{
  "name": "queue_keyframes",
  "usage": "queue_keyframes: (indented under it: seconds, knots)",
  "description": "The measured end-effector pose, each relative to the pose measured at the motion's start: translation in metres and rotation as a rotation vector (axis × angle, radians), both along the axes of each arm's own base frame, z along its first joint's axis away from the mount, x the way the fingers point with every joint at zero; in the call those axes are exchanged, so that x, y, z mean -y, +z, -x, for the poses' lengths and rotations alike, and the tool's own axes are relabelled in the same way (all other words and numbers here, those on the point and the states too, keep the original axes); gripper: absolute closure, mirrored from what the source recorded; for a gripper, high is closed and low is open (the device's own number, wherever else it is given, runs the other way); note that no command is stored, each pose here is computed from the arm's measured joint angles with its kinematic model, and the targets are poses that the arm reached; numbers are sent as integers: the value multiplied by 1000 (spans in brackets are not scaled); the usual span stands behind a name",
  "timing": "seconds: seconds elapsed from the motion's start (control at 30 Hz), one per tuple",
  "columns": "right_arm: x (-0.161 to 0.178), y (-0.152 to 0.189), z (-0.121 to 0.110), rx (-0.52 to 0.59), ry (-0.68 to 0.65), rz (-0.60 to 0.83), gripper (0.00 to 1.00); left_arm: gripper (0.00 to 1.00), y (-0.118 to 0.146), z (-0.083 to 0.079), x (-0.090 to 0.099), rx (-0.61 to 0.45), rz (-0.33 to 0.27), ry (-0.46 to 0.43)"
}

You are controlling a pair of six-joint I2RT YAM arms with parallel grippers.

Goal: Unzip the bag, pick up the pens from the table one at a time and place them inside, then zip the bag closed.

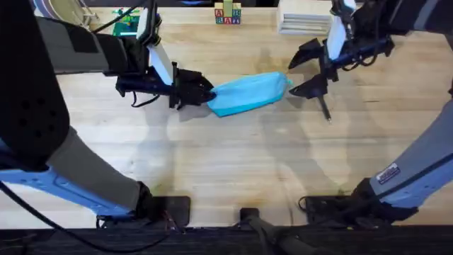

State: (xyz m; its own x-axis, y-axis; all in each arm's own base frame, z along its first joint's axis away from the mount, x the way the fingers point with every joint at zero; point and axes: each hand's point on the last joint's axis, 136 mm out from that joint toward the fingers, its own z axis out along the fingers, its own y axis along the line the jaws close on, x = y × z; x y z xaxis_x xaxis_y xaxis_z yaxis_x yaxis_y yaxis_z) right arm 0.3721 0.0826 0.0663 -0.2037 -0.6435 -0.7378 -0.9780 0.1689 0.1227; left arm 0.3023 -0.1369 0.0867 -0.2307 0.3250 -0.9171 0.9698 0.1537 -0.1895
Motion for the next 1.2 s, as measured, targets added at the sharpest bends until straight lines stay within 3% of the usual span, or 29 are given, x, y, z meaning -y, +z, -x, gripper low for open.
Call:
queue_keyframes:
  seconds: [1.2]
  knots:
    - [-10,-13,3,-27,27,-3,6,959,0,0,0,0,0,0]
